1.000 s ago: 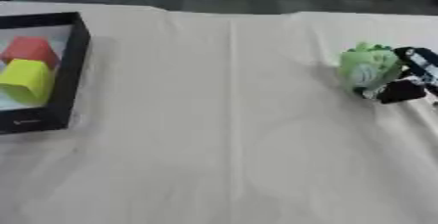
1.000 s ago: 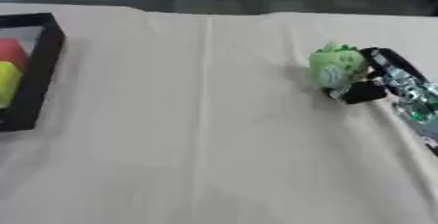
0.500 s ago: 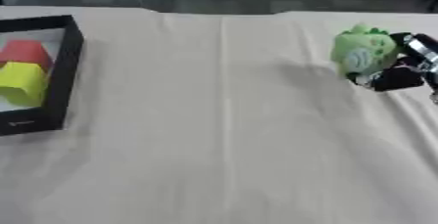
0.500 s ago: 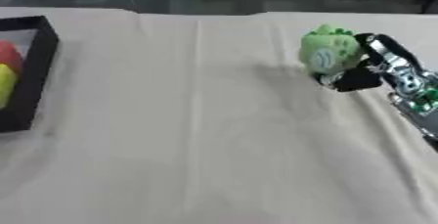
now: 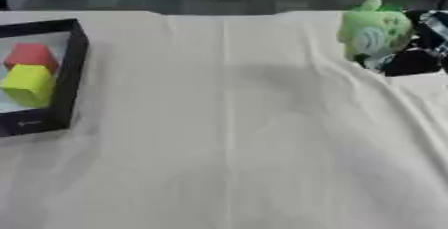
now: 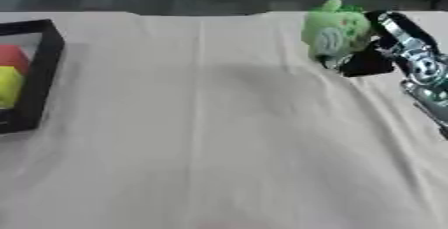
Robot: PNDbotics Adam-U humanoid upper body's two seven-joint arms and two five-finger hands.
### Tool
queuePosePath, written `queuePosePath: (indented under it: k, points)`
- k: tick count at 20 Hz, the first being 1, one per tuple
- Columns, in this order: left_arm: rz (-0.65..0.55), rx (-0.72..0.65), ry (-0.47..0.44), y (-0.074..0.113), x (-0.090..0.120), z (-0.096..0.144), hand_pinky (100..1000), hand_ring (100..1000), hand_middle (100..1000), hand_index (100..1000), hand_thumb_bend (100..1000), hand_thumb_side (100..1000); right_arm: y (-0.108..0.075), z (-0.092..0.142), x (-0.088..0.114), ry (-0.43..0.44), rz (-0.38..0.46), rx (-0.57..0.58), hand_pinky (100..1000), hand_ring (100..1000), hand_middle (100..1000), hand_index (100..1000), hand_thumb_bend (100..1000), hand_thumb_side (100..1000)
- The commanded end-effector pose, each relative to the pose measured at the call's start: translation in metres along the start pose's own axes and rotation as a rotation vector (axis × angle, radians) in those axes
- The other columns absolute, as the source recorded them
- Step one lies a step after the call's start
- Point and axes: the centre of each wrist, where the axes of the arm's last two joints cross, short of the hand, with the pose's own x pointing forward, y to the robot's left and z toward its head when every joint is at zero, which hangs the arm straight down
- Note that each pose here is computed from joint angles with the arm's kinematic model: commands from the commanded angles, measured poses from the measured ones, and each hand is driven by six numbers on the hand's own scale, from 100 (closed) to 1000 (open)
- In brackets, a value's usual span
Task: Pick up the objects with one hand, pass them to the other hand, and then place them into the box on the other side of the table.
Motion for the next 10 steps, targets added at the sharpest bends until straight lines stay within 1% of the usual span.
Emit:
queuePosePath:
  k: [1, 5, 6, 7, 10]
  points:
    - [-0.043, 0.033, -0.029, 0.015, 0.007, -0.003, 815, 657, 621, 718, 100, 544, -0.001, 0.005, 0.022, -0.068, 0.01, -0.043, 723, 761, 610, 487, 411, 100]
    - [-0.064, 0.057, -0.027, 0.022, 0.007, -0.004, 815, 658, 623, 718, 100, 521, 0.012, 0.011, 0.037, -0.112, 0.035, -0.093, 700, 737, 594, 458, 380, 100]
    - [-0.07, 0.06, -0.025, 0.023, 0.008, -0.004, 815, 659, 623, 718, 100, 520, 0.016, 0.012, 0.04, -0.118, 0.038, -0.095, 700, 737, 594, 456, 378, 100]
    - [-0.077, 0.061, -0.024, 0.024, 0.008, -0.004, 815, 660, 624, 719, 100, 511, 0.019, 0.013, 0.042, -0.122, 0.042, -0.093, 698, 733, 587, 432, 364, 100]
    - [-0.098, 0.055, -0.025, 0.026, 0.01, -0.005, 815, 663, 626, 720, 100, 486, 0.027, 0.016, 0.046, -0.128, 0.06, -0.079, 701, 731, 584, 426, 356, 100]
